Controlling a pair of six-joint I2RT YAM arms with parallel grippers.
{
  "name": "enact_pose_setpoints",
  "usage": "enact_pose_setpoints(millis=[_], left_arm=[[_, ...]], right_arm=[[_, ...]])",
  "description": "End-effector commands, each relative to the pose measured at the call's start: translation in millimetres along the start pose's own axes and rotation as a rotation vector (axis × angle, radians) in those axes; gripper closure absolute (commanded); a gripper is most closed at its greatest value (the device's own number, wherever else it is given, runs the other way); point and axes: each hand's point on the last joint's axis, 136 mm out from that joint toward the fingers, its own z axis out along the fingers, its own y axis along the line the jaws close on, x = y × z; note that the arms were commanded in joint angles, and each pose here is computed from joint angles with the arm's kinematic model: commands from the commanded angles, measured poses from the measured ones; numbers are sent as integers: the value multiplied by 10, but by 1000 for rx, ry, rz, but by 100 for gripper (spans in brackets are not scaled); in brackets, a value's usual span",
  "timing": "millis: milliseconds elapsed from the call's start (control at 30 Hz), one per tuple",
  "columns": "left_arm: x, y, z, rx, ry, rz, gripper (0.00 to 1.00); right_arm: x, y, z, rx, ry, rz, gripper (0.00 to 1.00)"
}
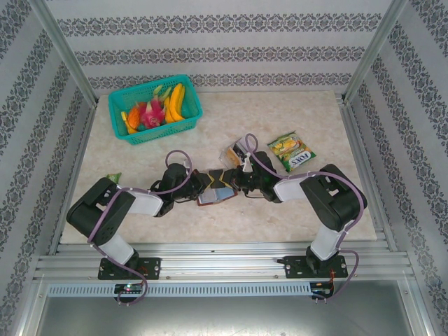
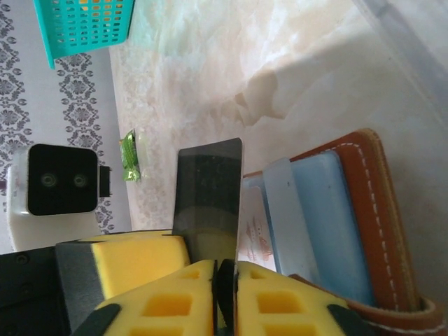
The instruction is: Put the credit cards into the card holder
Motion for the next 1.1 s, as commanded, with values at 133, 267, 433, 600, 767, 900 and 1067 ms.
enact_pose_setpoints(millis=[133,267,433,600,767,900,1067], left_arm=[[-87,90,-11,-47,-38,27,100],[-93,257,-13,-106,-51,16,100],[-103,356,-57,-157,-65,26,100],[-103,387,-143,-194,-72,56,100],[-70,441,-187,-221,-59,65,100],[-43,450,-193,-232,-43,79,100],[-11,422,-236,-241,-25,108,100]], right_arm=[[0,90,-111,76,7,-114,73],[-22,5,-255,229,-9,-199,72],[-8,-157,-305,370,19,-258,74],[42,-346,-234,461,55,-261,74],[123,-491,-160,525,94,-273,81],[150,-576,-170,570,95,-265,85],[177,-653,-190,588,92,-234,86]])
